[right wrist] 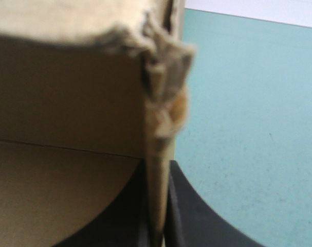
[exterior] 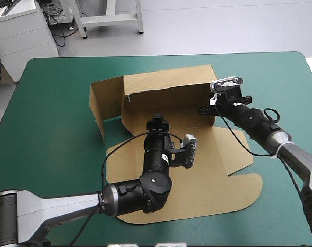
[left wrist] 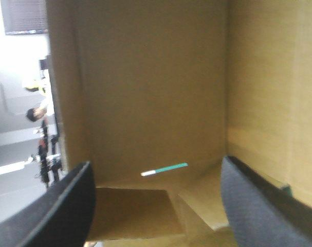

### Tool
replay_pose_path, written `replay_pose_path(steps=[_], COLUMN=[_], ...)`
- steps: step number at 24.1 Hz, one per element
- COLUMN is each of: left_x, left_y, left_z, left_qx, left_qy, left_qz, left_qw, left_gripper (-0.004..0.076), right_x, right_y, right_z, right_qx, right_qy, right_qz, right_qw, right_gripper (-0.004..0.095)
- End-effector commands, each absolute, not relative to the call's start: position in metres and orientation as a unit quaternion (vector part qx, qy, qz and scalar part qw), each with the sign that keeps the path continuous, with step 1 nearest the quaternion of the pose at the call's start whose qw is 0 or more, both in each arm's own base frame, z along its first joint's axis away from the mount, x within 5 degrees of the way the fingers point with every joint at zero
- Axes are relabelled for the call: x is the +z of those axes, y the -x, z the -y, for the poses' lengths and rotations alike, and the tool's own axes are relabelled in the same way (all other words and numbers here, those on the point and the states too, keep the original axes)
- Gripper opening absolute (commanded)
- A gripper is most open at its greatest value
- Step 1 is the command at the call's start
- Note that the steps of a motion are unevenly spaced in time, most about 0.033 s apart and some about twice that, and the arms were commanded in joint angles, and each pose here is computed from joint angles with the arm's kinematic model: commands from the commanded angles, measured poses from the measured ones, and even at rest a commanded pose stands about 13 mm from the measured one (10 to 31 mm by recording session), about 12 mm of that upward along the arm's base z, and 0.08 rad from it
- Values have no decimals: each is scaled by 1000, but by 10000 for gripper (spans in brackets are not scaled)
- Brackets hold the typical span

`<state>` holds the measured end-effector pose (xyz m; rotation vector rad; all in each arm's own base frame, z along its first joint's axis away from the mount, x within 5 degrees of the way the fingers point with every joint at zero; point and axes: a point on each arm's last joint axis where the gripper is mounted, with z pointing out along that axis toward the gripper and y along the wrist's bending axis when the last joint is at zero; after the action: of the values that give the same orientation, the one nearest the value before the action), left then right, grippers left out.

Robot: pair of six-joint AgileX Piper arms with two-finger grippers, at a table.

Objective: Fold the box

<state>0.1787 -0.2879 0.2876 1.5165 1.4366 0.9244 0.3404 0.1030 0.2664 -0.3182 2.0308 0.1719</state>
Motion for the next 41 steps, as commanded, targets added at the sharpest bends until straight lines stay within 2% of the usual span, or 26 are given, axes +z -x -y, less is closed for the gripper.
replay_pose_path(steps=[1,2,4,8,12,15,16,19,21,23,29,35,38,40,41], left_x=[310,313,324,356,403,447,463,478,475,446,353,333,333,332,332], left_y=[-169,-167,-168,-182,-207,-234,-244,-252,-257,-259,-220,-217,-220,-222,-222], left_z=[276,272,268,254,225,182,155,102,62,16,-51,-69,-71,-73,-73], left_qx=[326,285,232,148,53,-11,-35,-73,-83,-71,-61,-91,-97,-97,-98], left_qy=[-655,-680,-691,-661,-580,-460,-398,-281,-187,-88,123,180,191,195,198], left_qz=[-578,-590,-608,-659,-723,-759,-772,-803,-833,-867,-873,-863,-857,-855,-853], left_qw=[361,329,314,327,371,461,495,520,514,486,467,463,469,471,473], left_gripper=[323,176,-37,-20,-20,-27,-32,-32,-32,-32,-32,-32,-32,-32,-32], right_x=[288,287,285,284,283,282,282,282,281,281,279,285,308,328,335], right_y=[-342,-342,-342,-340,-339,-338,-337,-337,-337,-336,-334,-332,-334,-335,-335], right_z=[-94,-93,-92,-95,-96,-98,-98,-98,-98,-99,-102,-106,-110,-109,-106], right_qx=[89,95,103,114,120,126,128,129,131,136,141,164,187,180,163], right_qy=[109,110,115,125,133,138,140,141,142,146,162,169,171,154,151], right_qz=[-836,-839,-842,-846,-848,-850,-850,-851,-851,-852,-855,-858,-868,-886,-894], right_qw=[531,525,517,506,499,493,491,490,489,484,473,457,427,399,389], right_gripper=[-22,-22,-22,-22,-22,-22,-22,-22,-22,-22,-22,-21,-21,-21,-21])
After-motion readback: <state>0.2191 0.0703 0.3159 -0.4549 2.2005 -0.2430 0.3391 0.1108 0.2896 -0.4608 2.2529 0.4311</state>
